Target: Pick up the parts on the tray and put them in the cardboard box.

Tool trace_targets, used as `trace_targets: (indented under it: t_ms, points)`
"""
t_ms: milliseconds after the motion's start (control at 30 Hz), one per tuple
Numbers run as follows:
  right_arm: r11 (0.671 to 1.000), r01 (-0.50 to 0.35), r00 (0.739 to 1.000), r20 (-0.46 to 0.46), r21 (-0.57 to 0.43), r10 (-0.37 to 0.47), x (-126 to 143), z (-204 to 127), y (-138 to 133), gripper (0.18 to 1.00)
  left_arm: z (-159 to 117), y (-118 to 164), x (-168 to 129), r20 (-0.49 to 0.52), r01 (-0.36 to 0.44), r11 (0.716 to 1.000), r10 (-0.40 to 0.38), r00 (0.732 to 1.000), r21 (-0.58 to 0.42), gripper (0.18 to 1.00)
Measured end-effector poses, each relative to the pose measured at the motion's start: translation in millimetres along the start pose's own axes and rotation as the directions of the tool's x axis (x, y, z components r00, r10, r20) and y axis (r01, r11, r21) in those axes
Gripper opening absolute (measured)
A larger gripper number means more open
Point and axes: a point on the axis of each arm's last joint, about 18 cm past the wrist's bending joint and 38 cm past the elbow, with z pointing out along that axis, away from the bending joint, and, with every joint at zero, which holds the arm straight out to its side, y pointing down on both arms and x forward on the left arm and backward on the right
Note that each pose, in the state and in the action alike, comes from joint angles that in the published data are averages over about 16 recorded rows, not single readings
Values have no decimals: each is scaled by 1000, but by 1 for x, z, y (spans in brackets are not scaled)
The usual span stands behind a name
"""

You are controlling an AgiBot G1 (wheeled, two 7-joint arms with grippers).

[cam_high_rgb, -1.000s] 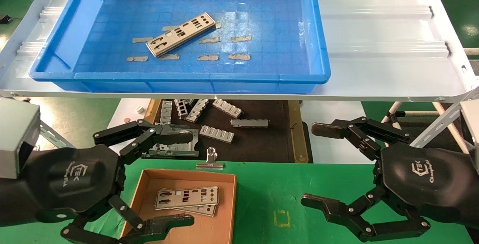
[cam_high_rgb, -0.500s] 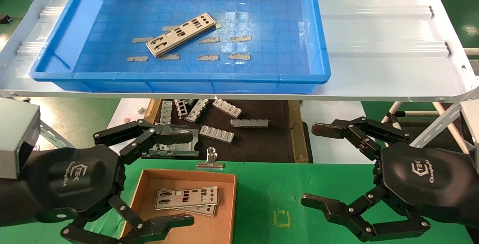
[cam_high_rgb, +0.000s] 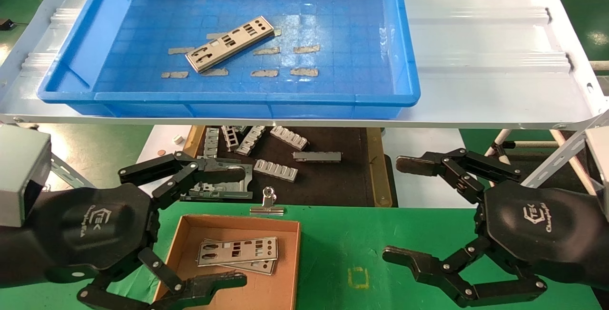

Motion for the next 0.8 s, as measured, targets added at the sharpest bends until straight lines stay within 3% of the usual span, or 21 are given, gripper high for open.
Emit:
trace_targets:
  t_ms: [800]
  points:
    - [1000, 0, 1000, 0, 0, 0, 0, 0, 0, 1001, 0, 0, 0, 0, 0, 1000, 0, 1000, 0, 1001]
